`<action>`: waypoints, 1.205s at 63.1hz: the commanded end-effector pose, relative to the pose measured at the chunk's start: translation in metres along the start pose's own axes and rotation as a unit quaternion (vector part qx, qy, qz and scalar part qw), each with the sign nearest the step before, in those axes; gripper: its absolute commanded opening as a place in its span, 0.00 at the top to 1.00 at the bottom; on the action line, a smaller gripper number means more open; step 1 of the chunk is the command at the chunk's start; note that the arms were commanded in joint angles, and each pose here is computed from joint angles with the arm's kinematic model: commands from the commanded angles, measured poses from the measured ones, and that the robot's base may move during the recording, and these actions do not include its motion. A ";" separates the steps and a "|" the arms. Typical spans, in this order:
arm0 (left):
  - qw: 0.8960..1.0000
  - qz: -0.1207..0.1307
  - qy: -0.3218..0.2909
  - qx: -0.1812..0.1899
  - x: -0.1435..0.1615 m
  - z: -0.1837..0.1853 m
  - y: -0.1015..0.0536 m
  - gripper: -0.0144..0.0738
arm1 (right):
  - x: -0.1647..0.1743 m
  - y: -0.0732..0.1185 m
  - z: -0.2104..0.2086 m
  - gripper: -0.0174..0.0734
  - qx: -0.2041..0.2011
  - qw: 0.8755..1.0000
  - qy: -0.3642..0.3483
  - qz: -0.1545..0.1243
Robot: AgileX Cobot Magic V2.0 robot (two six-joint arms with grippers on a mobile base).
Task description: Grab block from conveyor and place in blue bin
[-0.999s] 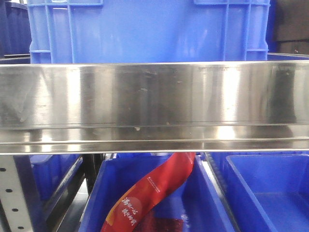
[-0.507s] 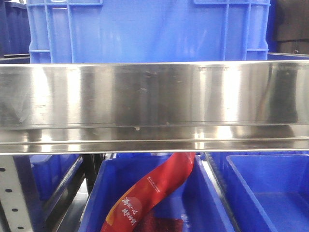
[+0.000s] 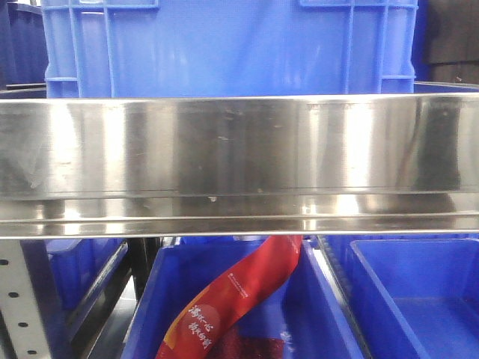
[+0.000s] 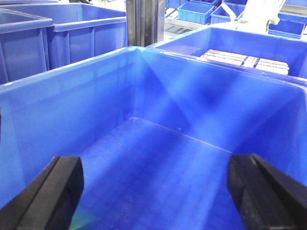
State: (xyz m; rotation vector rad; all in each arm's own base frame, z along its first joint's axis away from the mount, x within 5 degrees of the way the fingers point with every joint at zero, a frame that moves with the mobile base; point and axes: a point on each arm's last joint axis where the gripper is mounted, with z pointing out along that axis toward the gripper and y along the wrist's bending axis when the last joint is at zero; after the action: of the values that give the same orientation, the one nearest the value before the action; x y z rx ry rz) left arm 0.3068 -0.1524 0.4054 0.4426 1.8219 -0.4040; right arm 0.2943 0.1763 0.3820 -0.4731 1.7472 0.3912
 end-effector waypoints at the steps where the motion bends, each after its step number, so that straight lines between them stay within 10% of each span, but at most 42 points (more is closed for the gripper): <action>1: 1.000 0.000 -0.014 0.004 -0.006 -0.005 -0.003 0.30 | -0.012 0.001 -0.009 0.27 -0.002 1.000 -0.029 -0.001; 8: 1.000 0.001 -0.026 0.004 -0.013 -0.015 -0.004 0.42 | -0.024 0.001 -0.024 0.40 -0.002 0.999 -0.054 -0.001; 22: 0.999 0.006 -0.037 0.004 -0.018 -0.026 -0.005 0.96 | -0.033 0.001 -0.039 1.00 -0.002 0.998 -0.064 0.001; 30: 0.999 0.007 -0.046 0.006 -0.023 -0.036 -0.006 0.96 | -0.037 0.002 -0.046 0.99 -0.010 0.996 -0.074 0.049; 50: 0.995 0.003 -0.095 -0.034 -0.026 -0.103 0.010 0.96 | -0.049 -0.017 -0.089 0.99 0.023 0.993 -0.109 0.047; 76: 0.987 -0.014 -0.111 -0.118 0.072 -0.180 0.022 0.96 | 0.032 -0.039 -0.158 0.99 0.096 0.986 -0.125 0.053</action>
State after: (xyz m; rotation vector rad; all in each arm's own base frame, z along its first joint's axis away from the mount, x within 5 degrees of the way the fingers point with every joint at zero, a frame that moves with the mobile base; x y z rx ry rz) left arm 0.1671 -0.0471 0.4011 0.2218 1.6459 -0.2601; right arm 0.1923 0.0706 0.3922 -0.2058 1.6112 0.3493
